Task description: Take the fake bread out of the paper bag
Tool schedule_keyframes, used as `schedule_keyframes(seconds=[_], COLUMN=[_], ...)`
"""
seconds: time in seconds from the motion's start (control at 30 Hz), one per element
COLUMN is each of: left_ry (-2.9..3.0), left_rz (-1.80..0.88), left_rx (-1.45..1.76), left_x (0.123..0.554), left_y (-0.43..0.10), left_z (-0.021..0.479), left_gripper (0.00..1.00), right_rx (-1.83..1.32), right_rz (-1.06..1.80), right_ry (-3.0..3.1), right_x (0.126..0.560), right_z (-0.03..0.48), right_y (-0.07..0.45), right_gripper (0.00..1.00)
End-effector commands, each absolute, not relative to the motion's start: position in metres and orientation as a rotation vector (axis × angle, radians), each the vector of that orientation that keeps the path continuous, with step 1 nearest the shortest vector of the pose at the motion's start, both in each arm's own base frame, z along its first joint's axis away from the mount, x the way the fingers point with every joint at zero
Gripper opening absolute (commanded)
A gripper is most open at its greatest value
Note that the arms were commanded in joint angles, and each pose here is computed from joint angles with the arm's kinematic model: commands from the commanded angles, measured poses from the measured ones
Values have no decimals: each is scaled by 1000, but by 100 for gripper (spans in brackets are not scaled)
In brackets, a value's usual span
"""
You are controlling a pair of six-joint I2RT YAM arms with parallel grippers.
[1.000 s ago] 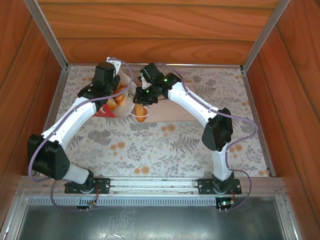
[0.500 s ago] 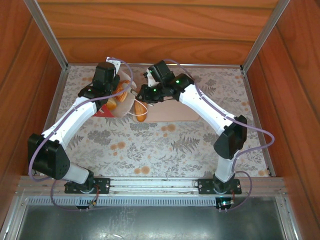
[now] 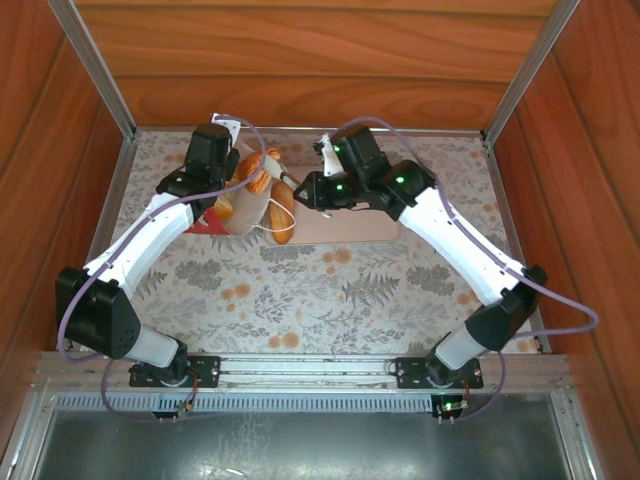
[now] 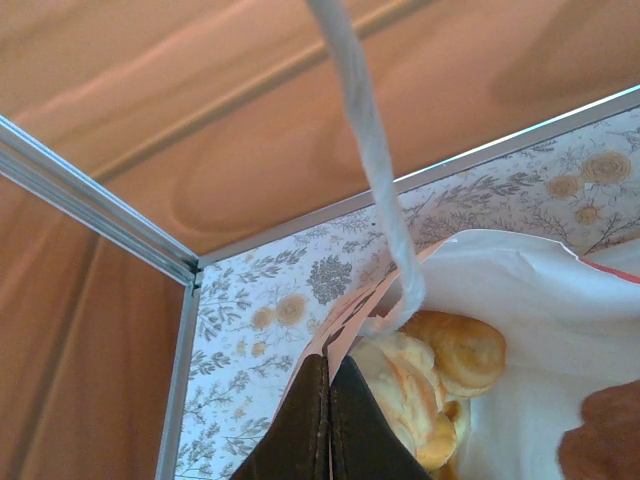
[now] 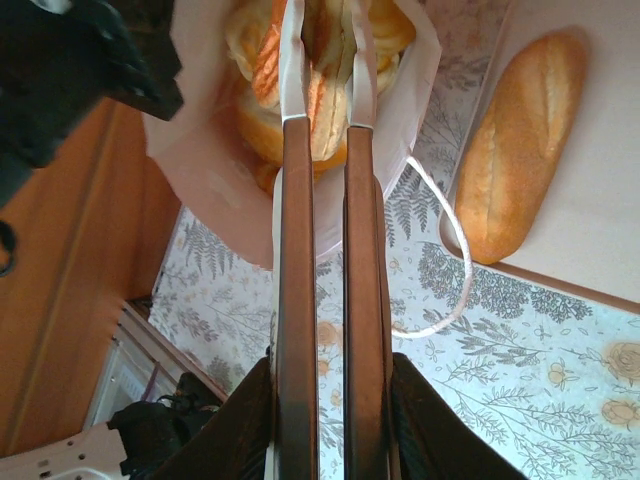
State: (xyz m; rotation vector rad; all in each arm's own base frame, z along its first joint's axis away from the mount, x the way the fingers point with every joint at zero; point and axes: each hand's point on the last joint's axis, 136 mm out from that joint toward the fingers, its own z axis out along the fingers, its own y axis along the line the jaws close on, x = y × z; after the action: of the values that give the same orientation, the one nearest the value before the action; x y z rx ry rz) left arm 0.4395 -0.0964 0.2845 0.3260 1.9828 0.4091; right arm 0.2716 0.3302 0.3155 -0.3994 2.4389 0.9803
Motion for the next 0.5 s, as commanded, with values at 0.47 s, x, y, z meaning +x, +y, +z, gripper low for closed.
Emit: schedule_keyframes(seconds=[0.47], left_ry=[1937], left_rz=[409], left_rx=[282], left_x=[447], left_y=[-98], left_z=[306], left_gripper=[0], right_rx=[-153], right_rz=[975], right_ry=[2215], right_x=[274], right_z=[367], right_y=[227], right_gripper=[16])
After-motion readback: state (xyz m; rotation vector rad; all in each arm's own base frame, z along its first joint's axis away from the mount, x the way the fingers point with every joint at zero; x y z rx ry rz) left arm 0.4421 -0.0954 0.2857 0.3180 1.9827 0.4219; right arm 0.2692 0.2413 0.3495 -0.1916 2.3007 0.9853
